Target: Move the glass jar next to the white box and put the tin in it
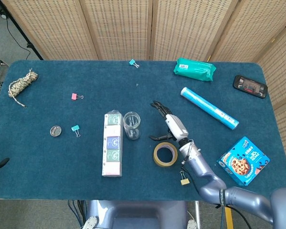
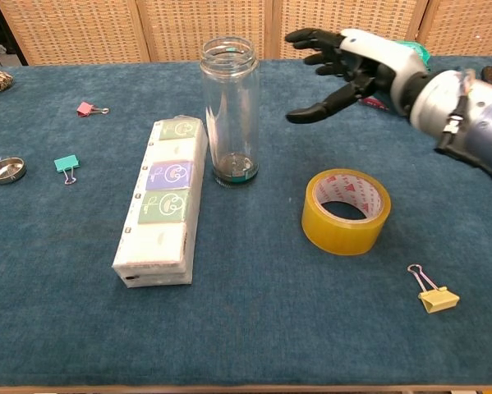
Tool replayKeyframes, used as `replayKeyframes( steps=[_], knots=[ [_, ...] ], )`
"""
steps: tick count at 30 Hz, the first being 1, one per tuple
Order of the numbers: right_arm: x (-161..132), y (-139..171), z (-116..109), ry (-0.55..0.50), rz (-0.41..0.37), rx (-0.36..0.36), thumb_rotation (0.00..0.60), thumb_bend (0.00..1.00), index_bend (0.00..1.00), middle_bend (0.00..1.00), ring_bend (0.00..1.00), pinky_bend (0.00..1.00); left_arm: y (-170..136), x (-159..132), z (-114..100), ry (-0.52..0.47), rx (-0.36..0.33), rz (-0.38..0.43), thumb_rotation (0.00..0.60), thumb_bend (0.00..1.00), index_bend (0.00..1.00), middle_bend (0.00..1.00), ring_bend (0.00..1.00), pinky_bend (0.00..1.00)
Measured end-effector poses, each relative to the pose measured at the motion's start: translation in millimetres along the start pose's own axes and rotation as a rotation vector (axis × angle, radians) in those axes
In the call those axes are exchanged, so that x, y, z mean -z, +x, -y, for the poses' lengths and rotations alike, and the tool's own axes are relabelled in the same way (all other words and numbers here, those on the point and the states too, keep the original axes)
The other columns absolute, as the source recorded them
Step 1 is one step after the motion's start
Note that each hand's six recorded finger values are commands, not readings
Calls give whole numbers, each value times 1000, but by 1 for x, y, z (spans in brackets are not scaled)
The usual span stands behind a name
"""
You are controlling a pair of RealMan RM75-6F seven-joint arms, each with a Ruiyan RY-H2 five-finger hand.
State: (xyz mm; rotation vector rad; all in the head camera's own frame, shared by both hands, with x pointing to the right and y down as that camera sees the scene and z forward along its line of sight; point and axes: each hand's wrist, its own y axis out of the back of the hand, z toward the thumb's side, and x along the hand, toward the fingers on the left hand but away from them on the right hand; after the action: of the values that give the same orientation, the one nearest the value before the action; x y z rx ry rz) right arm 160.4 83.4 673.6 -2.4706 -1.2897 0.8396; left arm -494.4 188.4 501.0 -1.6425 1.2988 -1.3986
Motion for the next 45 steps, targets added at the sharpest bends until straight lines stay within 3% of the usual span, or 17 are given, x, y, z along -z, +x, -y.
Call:
replayKeyframes(
  steps=[3,9,13,17,26,31,39,45],
  knots=[
    [10,15,-22,83,17,24,600,193,4,0,0,0,1,1,1,1,6,-5,600,120,168,0,0,0],
    [31,56,-83,361,65,98,600,164,0,0,0,0,5,5,7,16,25,-26,600,120,173,0,0,0],
    [41,100,-130,552,121,165,600,159,0,0,0,0,14,9,16,35,50,-38,600,120,197,0,0,0],
    [49,143,-156,662,175,221,600,148,0,0,0,0,28,14,31,66,93,-35,600,120,213,0,0,0],
    [60,226,-173,785,264,314,600,106,0,0,0,0,70,24,66,148,185,58,600,126,245,0,0,0],
    [59,258,-172,785,315,362,600,103,0,0,0,0,92,24,90,196,220,115,600,196,268,0,0,0],
    [58,275,-167,767,341,394,600,102,0,0,0,0,122,7,123,235,295,211,600,324,330,0,0,0],
    [63,276,-168,758,353,391,600,102,0,0,0,0,131,2,141,267,332,234,600,354,351,0,0,0]
  ],
)
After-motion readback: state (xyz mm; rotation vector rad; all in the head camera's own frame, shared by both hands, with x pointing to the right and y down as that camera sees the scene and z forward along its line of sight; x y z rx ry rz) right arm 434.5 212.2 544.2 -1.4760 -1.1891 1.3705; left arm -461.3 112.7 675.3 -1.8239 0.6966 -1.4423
